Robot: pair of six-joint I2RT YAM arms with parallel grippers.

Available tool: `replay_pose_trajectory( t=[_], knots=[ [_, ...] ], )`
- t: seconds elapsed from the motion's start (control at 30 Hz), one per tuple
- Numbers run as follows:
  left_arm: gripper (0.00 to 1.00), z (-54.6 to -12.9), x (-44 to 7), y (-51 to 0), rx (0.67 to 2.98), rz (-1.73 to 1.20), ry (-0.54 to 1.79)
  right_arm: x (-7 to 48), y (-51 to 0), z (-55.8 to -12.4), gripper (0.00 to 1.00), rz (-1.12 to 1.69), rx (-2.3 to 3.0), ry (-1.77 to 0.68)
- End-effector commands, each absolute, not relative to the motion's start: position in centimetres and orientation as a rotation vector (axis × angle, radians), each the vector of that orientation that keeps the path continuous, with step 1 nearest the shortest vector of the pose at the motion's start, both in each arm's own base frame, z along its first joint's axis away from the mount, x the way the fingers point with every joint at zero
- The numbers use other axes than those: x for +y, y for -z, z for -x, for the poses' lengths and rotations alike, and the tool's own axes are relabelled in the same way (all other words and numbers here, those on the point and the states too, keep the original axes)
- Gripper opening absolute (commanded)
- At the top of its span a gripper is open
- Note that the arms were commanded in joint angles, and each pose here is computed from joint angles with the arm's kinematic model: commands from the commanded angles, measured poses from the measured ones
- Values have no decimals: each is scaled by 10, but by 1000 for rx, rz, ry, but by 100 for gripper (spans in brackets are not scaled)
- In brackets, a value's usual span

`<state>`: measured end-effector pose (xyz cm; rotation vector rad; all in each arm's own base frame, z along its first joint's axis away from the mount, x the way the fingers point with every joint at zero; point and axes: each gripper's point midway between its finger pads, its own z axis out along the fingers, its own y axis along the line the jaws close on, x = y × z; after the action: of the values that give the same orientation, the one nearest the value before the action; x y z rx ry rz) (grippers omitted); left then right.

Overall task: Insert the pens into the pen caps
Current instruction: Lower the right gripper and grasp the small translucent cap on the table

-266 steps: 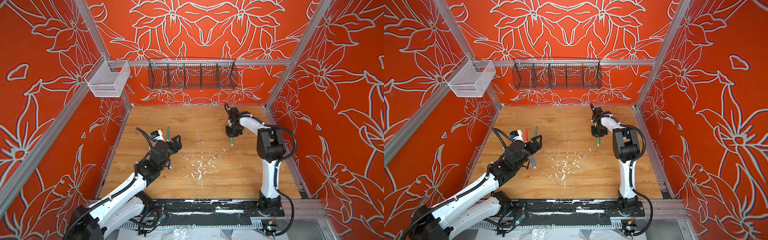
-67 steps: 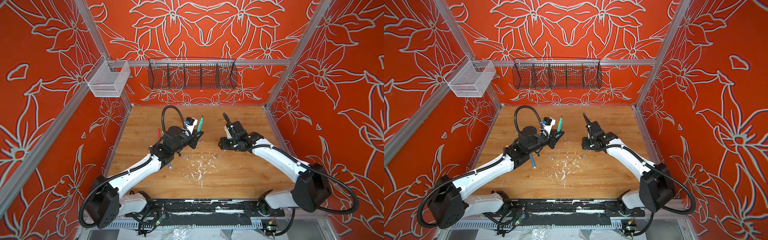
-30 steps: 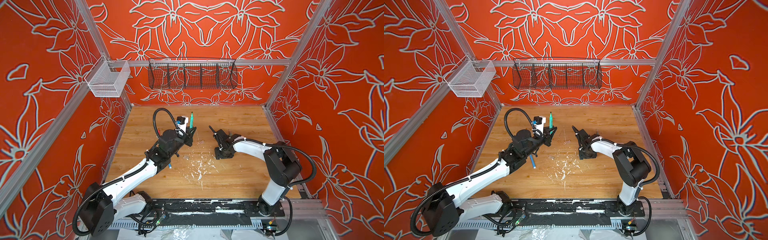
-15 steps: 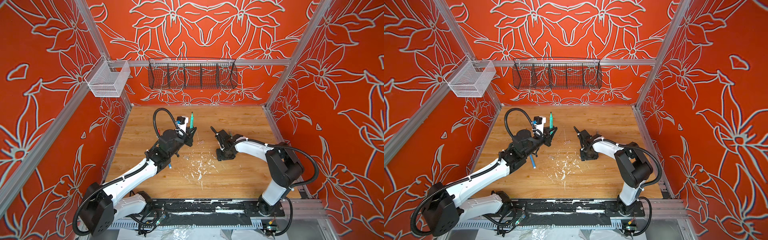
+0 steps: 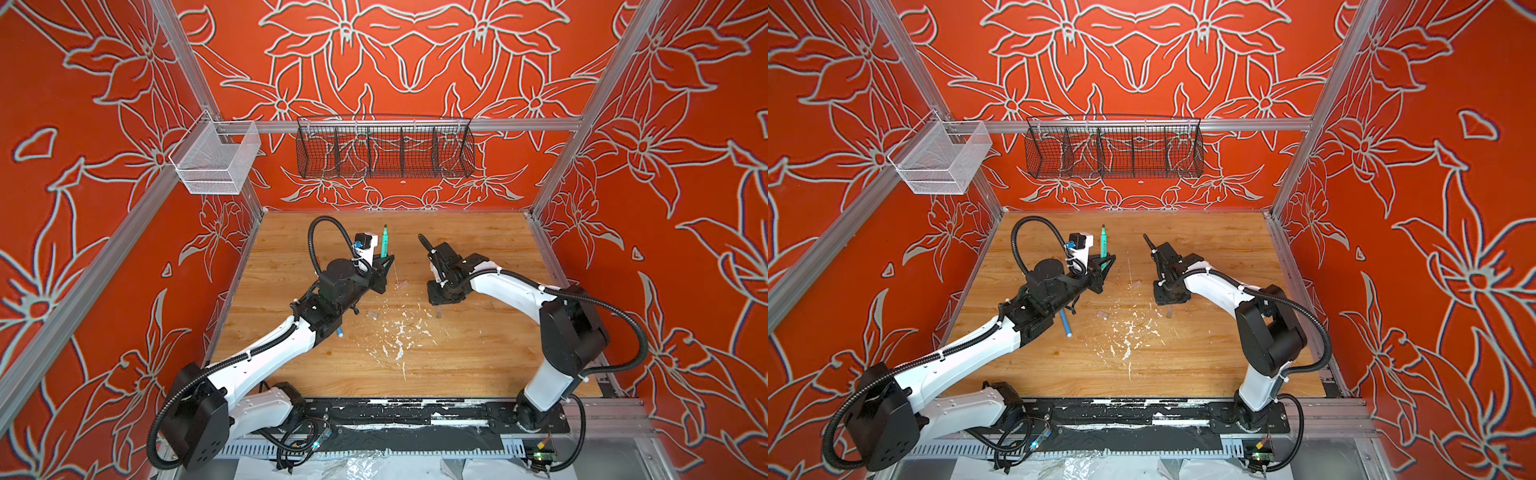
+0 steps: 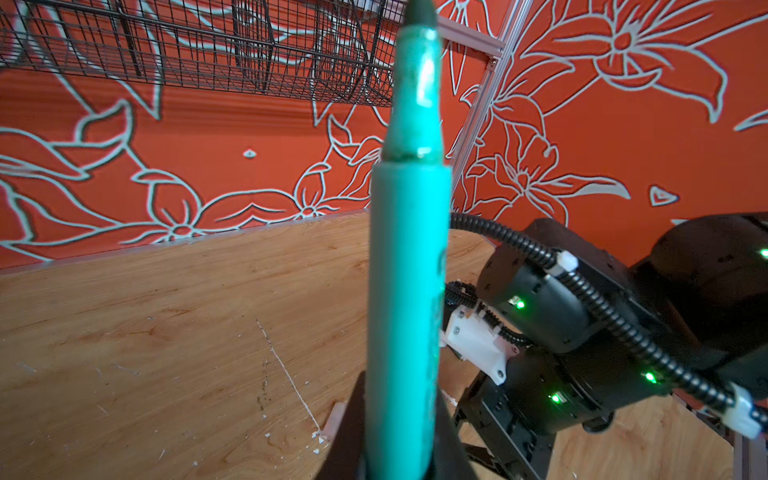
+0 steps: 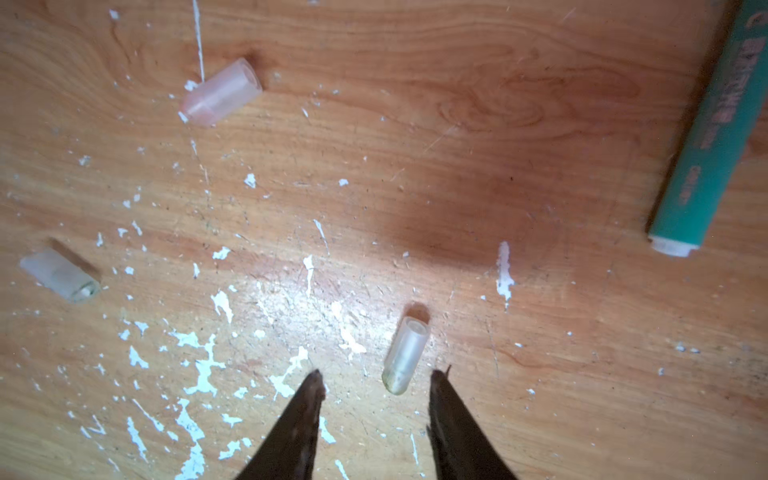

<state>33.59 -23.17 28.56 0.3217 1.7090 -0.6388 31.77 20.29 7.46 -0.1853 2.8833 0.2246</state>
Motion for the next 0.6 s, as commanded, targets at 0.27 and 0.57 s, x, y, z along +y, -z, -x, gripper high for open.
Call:
replay_pose_trajectory(
  t=[0.27,0.57],
  knots=[
    [0,-338,-237,-295,1692,-314,681,190,-53,-309,39,-8,2970,-139],
    [0,-338,-240,-292,1707,-316,696,177,-35,-300,36,-132,2975,-84]
  ],
)
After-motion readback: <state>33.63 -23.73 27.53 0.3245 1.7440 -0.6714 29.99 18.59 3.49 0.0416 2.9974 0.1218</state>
